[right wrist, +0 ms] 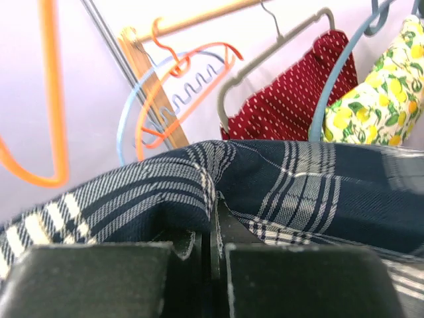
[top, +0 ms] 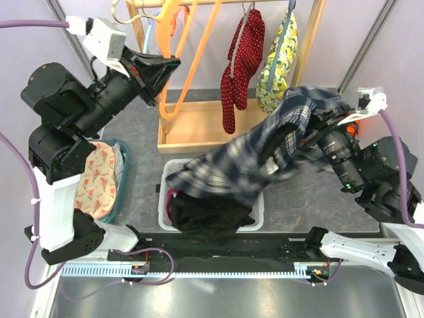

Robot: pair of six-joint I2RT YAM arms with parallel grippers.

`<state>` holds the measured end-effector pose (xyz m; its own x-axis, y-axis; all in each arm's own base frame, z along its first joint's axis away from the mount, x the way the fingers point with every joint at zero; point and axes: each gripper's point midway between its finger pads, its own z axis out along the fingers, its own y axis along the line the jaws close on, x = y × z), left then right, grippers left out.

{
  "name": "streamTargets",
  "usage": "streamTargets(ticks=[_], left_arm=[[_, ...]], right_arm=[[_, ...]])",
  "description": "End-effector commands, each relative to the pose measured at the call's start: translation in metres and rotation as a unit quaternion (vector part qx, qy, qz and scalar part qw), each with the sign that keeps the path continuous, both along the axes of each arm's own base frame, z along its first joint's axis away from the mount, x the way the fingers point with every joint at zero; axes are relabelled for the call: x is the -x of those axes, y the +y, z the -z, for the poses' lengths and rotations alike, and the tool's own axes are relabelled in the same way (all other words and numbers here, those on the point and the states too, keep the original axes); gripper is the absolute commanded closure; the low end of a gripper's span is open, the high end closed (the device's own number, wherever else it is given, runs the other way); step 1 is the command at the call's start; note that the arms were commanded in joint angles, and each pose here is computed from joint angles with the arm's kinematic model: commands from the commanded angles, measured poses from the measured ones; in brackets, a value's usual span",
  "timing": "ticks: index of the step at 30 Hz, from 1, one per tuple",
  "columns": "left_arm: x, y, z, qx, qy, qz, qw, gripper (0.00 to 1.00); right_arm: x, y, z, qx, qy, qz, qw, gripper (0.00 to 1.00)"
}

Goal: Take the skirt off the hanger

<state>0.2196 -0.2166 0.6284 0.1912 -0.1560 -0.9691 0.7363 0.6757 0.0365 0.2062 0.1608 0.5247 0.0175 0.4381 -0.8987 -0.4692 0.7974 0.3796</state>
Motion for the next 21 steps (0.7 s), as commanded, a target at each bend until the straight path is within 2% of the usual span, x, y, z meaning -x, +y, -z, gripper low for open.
streamTargets(ticks=[1,12,17,21], left_arm=[[0.003,0.03,-0.036,0.061,-0.037,-0.057,0.996,0.98],[0.001,0.041,-0.009,0.031,-0.02,-0.084,0.996,0.98],[-0.007,0.041,0.004,0.013,-0.011,-0.099,0.995,0.98],[-0.014,0.041,0.016,-0.002,0.005,-0.11,0.994,0.98]], right_arm=[[-0.014,0.014,0.008,0.027,0.011,0.009,1.0,1.0],[-0.008,0.05,-0.003,0.008,0.011,-0.067,0.998,1.0],[0.009,0.095,0.002,-0.013,0.028,-0.166,0.986,1.0],[0.026,0.151,0.027,0.027,0.047,-0.22,0.974,1.0]])
